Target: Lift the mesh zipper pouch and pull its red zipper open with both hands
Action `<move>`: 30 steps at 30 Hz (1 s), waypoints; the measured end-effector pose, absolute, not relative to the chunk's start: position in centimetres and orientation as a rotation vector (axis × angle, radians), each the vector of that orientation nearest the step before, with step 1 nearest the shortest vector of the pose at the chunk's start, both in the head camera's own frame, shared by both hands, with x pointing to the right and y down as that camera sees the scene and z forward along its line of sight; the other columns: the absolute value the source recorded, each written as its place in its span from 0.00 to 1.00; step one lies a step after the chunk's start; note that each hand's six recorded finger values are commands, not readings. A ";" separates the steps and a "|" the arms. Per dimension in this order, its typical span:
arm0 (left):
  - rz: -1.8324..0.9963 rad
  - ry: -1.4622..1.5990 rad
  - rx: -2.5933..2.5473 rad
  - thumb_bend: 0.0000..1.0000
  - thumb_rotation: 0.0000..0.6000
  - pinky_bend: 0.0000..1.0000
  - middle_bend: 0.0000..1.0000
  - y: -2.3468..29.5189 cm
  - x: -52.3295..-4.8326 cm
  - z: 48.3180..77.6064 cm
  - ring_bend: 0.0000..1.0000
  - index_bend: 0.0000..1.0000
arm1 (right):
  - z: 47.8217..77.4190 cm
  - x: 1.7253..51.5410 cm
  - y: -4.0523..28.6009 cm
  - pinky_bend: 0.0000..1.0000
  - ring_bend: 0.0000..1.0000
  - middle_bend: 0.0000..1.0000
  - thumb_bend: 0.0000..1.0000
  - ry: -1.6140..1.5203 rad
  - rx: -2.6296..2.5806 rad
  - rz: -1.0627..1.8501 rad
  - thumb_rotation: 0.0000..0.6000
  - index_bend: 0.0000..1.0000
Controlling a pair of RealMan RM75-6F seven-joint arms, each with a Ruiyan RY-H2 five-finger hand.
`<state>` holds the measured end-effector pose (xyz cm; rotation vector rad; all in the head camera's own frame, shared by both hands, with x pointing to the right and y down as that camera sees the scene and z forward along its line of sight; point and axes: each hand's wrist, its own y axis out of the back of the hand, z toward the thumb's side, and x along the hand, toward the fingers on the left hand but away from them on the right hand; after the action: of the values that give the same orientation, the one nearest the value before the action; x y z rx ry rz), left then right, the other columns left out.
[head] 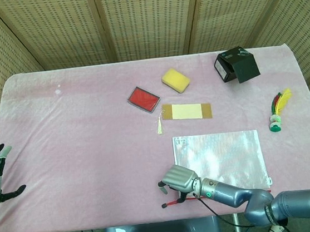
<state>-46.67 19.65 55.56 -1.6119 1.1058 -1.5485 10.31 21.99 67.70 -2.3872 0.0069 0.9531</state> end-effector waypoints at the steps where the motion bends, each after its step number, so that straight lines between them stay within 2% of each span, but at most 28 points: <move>1: -1.549 1.103 -1.612 0.00 1.00 0.00 0.00 19.7 -46.6 55.6 0.00 0.00 | 67.8 10.3 22.1 1.00 0.90 0.97 0.34 0.007 -2.389 0.955 1.00 0.53; 26: -1.555 1.098 -1.608 0.00 1.00 0.00 0.00 19.7 -46.7 55.7 0.00 0.00 | 70.0 9.1 24.7 1.00 0.90 0.98 0.41 0.056 -2.362 1.001 1.00 0.55; 30: -1.554 1.100 -1.608 0.00 1.00 0.00 0.00 19.7 -46.7 55.7 0.00 0.00 | 70.2 9.2 24.9 1.00 0.90 0.98 0.45 0.062 -2.361 1.012 1.00 0.59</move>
<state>-46.72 19.69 55.67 -1.6081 1.1004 -1.5544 9.21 24.94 70.17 -2.3609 0.0622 1.0119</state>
